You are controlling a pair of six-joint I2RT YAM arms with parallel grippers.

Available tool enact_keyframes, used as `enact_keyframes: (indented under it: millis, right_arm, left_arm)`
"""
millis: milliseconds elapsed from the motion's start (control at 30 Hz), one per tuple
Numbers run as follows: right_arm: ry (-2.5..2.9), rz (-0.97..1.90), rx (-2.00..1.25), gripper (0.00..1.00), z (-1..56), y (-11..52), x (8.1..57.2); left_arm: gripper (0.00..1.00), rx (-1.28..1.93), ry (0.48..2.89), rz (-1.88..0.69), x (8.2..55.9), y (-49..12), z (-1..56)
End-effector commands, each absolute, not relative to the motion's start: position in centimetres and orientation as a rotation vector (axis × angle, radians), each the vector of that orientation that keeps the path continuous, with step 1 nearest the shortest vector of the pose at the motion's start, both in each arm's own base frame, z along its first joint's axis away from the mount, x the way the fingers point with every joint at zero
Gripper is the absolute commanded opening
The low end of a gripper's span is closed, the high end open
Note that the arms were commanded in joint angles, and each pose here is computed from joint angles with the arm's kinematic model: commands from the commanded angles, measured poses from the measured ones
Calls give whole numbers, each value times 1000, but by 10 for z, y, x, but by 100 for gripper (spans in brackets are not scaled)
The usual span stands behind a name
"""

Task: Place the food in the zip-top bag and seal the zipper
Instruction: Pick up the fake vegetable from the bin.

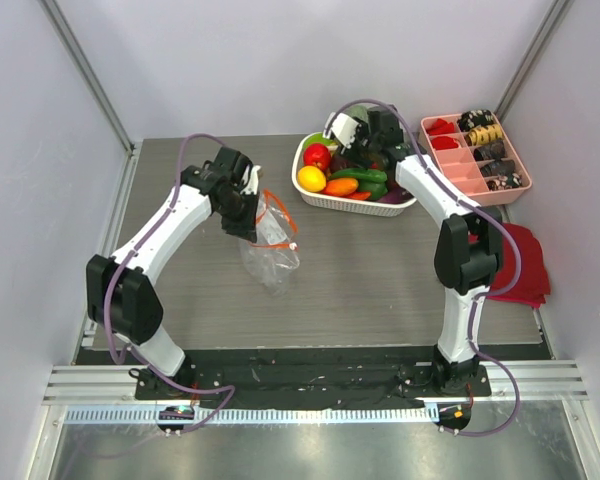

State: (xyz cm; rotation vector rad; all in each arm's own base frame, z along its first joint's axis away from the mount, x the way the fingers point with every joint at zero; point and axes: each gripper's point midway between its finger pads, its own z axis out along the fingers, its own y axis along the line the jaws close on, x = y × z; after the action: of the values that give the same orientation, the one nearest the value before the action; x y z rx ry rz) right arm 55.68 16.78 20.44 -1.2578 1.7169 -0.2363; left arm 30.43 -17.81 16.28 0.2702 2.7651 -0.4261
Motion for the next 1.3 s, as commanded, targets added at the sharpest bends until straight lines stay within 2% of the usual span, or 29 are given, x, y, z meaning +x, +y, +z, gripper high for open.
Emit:
enact_keyframes:
  millis: [0, 133, 233, 367, 500, 633, 700, 733, 833, 1100, 1200, 1233, 1267]
  right_arm:
    - [1678, -340, -1251, 56, 218, 163, 569]
    - [1675, -353, -1279, 54, 213, 162, 568]
    - [1673, -352, -1280, 49, 213, 163, 568]
    - [1673, -371, -1248, 28, 216, 162, 572]
    - [1669, -377, -1252, 22, 216, 162, 572]
    - [1670, -374, -1253, 1, 217, 161, 571]
    - [1676, -369, -1247, 2, 216, 162, 570]
    - [1677, -367, -1242, 10, 217, 163, 570]
    - [1695, -361, -1253, 21, 211, 161, 567]
    - [1728, -382, -1247, 25, 198, 158, 571]
    - [1736, -375, -1237, 31, 196, 158, 572]
    - [1733, -370, -1237, 36, 196, 160, 572]
    - [1737, -370, -1237, 37, 195, 159, 572]
  left_arm:
    - [0, 300, 2729, -467, 311, -186, 173]
    - [0, 298, 2728, -466, 312, -186, 173]
    - [0, 301, 2728, -464, 312, -187, 173]
    - [0, 299, 2731, -465, 311, -186, 173]
    - [0, 297, 2726, -463, 312, -186, 174]
    - [0, 300, 2725, -458, 312, -185, 173]
    - [0, 302, 2727, -459, 311, -185, 173]
    - [0, 302, 2725, -459, 312, -185, 174]
    - [0, 305, 2726, -461, 311, -185, 173]
    - [0, 304, 2730, -464, 311, -186, 172]
    - [0, 308, 2730, -457, 311, -185, 171]
    - [0, 307, 2732, -458, 311, -185, 171]
    - [0, 309, 2733, -457, 310, -185, 171]
